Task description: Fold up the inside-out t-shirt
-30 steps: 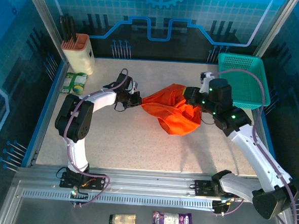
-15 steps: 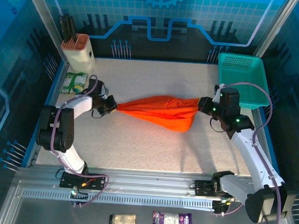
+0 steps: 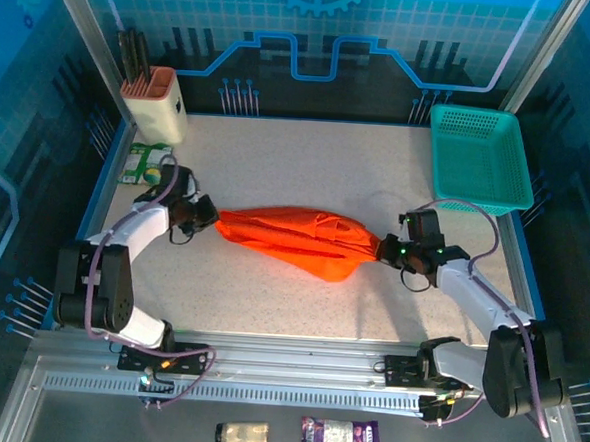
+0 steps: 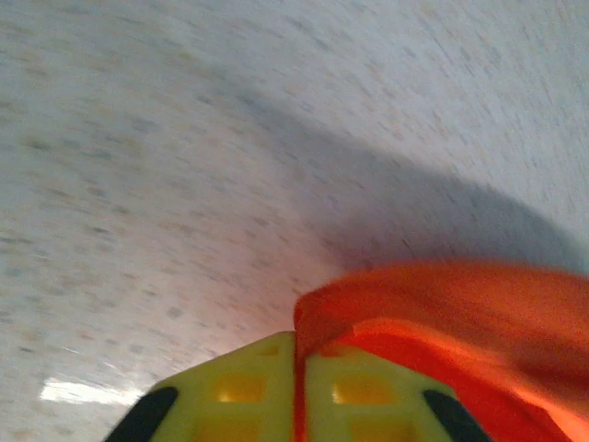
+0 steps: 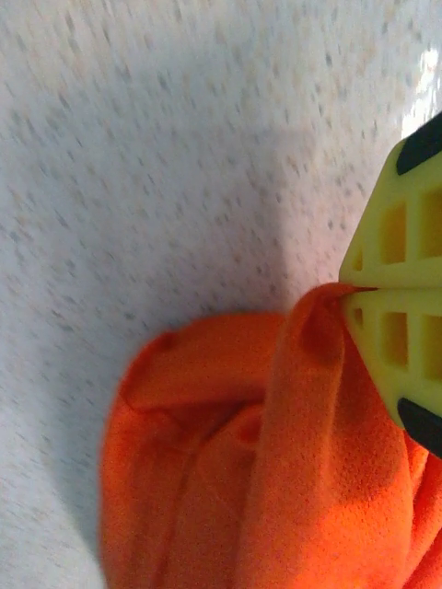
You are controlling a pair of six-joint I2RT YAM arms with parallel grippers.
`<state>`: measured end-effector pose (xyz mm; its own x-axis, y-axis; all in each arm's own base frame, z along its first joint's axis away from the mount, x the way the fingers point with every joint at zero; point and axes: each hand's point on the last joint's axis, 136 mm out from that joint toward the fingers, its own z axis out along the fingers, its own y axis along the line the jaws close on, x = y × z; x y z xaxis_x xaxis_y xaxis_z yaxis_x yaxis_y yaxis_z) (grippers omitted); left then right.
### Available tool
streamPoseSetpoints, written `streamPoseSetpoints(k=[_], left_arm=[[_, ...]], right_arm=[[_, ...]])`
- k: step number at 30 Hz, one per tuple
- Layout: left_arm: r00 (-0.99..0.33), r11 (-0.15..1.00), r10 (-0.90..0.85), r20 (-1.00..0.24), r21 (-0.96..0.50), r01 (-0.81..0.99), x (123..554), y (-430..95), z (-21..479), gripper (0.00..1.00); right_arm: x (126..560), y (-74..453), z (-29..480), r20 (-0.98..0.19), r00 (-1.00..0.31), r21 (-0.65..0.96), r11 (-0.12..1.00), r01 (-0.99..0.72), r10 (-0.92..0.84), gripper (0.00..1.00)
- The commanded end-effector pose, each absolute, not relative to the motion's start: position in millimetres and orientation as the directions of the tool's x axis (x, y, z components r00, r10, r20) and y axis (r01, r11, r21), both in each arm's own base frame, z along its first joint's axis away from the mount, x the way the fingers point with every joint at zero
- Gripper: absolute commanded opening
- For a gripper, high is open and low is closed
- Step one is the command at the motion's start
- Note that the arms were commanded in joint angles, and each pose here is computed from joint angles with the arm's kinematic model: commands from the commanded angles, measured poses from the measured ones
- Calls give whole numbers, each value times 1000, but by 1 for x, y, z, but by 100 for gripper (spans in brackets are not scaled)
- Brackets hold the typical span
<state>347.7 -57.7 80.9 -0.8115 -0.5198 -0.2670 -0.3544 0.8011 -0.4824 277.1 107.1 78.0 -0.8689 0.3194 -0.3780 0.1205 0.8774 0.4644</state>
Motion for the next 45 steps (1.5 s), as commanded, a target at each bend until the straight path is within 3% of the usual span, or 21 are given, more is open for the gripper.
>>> streamPoseSetpoints(k=[1,3,7,14,17,23,30,34,37,38,41,42,45], left_arm=[[-848,895,-373,-376,-387,-222,350,-81,118,28],[-863,927,-295,-409,-342,-155,351,-101,132,39],[-884,942,-160,-440,-335,-3,354,-154,154,49],[-900,906,46,-433,-363,220,345,-254,166,53],[-893,902,160,-421,-306,306,344,-282,158,53],[-875,887,299,-379,-228,402,342,-314,142,54],[-893,911,310,-325,-168,377,347,-308,116,54],[-903,921,291,-315,-162,354,350,-300,107,54],[-910,929,278,-307,-156,336,352,-292,102,53],[-914,932,265,-308,-162,325,353,-288,100,53],[-925,942,216,-312,-182,282,359,-275,97,51],[-930,945,201,-309,-189,267,360,-270,96,50],[-941,953,161,-296,-201,227,364,-255,91,46]], right_arm=[[274,135,82,-388,-894,493,870,3,223,0],[269,139,79,-387,-906,452,892,-24,171,0],[262,140,75,-369,-923,379,924,-42,109,3],[257,134,111,-415,-907,301,951,-68,66,43],[258,136,135,-453,-891,283,954,-97,44,53],[274,161,169,-510,-858,258,941,-219,-60,62],[303,177,157,-492,-865,212,950,-231,-101,63],[306,192,136,-437,-890,251,932,-262,-132,60],[304,194,123,-401,-904,252,931,-264,-148,52],[303,190,122,-397,-906,241,936,-257,-146,45],[301,180,122,-393,-910,215,948,-233,-135,6],[301,175,123,-395,-910,205,953,-223,-128,0],[300,158,131,-416,-905,189,964,-185,-92,0]])
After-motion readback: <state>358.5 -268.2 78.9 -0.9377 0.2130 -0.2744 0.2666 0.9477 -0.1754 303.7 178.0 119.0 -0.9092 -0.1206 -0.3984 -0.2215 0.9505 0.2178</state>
